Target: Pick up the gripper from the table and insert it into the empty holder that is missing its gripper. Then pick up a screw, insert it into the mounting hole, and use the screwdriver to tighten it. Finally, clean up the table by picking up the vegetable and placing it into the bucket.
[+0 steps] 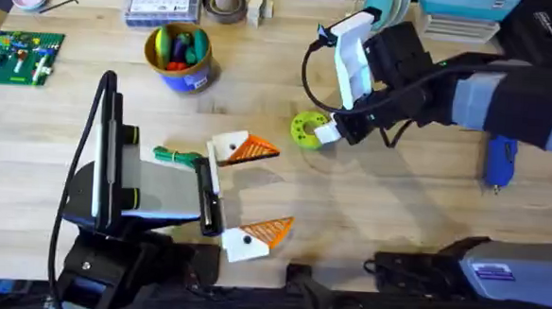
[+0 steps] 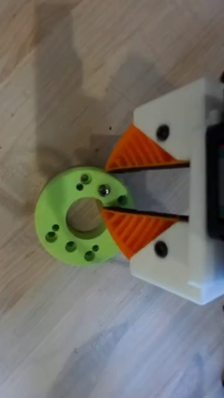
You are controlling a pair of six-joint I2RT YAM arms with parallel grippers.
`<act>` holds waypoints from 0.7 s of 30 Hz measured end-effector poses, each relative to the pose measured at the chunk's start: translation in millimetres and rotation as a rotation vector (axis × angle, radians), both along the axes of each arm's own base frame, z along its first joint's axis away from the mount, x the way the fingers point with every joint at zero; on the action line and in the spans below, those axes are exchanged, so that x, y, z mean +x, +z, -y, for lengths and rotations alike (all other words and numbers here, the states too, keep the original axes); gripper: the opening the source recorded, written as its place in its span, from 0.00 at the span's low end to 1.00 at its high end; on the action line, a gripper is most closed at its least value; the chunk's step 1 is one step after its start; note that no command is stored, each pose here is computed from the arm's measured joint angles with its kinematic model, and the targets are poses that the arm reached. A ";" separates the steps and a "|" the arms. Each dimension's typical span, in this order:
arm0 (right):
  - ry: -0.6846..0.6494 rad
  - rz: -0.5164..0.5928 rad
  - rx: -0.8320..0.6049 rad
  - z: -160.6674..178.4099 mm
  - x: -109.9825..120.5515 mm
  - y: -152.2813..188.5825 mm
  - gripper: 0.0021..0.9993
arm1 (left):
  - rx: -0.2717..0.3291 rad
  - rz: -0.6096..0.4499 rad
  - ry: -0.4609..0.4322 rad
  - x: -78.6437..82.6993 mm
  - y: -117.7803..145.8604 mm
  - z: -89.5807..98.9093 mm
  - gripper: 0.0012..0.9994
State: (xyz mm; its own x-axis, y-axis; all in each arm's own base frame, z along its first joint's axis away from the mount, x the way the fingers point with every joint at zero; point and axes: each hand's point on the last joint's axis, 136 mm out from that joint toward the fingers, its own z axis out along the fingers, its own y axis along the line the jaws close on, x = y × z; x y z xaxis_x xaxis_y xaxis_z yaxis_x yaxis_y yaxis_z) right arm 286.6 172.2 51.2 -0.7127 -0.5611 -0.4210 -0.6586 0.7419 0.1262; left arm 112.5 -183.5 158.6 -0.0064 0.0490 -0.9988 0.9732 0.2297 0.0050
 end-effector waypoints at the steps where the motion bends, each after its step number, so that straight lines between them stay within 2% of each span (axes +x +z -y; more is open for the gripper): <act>1: 0.000 0.002 0.001 -0.3 0.4 0.2 0.37 | 0.000 0.000 0.000 0.0 0.0 0.0 0.99; 14: -0.020 -0.001 0.008 -0.7 1.7 0.9 0.38 | 0.000 0.000 0.000 0.0 0.0 0.0 0.99; 21: -0.032 0.018 0.023 -4.8 10.3 9.5 0.38 | 0.000 0.000 0.000 0.0 0.0 0.0 0.99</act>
